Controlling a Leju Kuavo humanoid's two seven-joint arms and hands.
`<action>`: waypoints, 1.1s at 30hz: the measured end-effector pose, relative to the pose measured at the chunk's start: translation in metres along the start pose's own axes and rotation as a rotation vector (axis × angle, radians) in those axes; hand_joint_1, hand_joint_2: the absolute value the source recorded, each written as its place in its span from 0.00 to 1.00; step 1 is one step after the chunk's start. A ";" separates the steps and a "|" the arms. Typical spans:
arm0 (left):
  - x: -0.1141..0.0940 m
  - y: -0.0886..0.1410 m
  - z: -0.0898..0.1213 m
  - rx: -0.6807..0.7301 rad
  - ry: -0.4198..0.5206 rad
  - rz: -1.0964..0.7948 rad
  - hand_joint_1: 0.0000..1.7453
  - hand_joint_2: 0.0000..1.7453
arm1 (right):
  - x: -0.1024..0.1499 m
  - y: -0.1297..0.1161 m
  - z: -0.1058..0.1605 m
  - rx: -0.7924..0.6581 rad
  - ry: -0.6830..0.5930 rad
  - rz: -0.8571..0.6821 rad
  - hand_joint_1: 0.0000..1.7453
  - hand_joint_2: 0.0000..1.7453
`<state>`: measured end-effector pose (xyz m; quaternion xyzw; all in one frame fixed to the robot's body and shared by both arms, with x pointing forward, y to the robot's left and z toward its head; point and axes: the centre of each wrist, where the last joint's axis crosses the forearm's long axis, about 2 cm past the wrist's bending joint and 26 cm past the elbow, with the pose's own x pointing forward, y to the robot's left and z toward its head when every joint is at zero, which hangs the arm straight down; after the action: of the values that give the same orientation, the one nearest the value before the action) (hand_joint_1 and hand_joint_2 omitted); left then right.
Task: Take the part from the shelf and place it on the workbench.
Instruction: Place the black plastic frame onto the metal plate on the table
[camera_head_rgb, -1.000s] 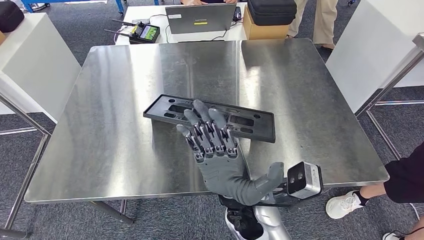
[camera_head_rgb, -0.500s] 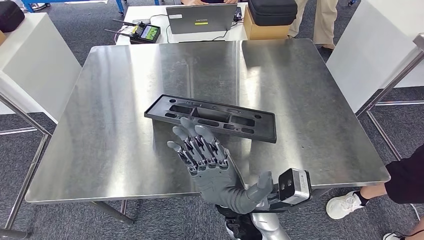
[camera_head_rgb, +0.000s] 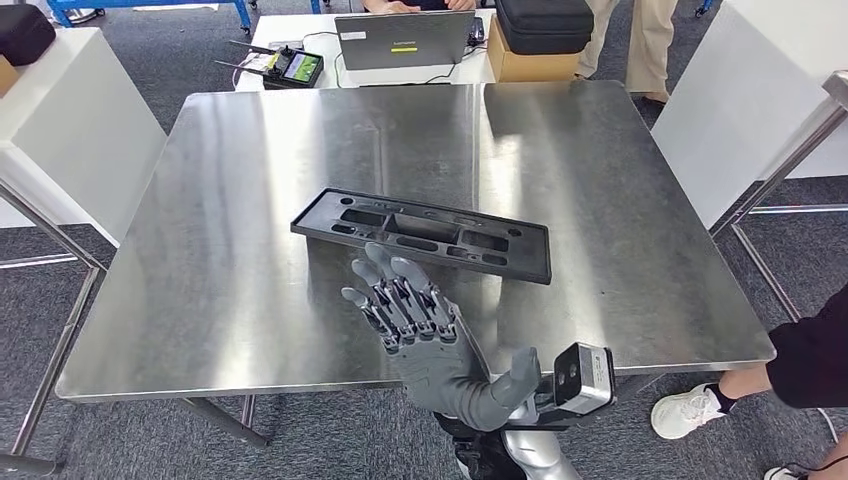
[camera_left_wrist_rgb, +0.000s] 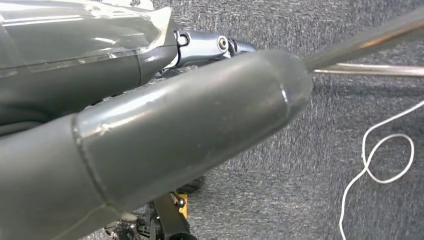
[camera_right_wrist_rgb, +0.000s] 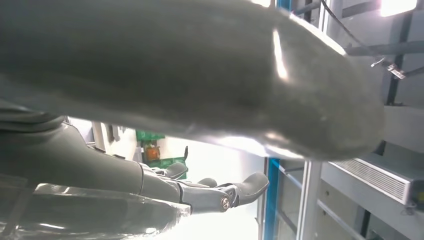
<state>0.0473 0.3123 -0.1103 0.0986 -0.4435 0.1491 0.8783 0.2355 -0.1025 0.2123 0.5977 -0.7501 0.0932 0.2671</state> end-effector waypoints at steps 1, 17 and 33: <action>0.000 0.000 0.000 -0.001 0.000 -0.002 0.00 0.00 | 0.000 0.000 0.000 -0.001 0.000 0.000 0.00 0.00; 0.001 0.003 -0.001 -0.041 -0.001 -0.013 0.00 0.00 | -0.002 -0.005 0.011 -0.047 0.013 0.025 0.00 0.00; 0.000 -0.002 0.000 -0.052 0.002 -0.012 0.00 0.00 | -0.002 -0.005 0.018 -0.050 0.032 0.039 0.00 0.00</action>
<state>0.0482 0.3103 -0.1104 0.0783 -0.4457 0.1326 0.8818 0.2353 -0.1107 0.1952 0.5745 -0.7594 0.0889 0.2922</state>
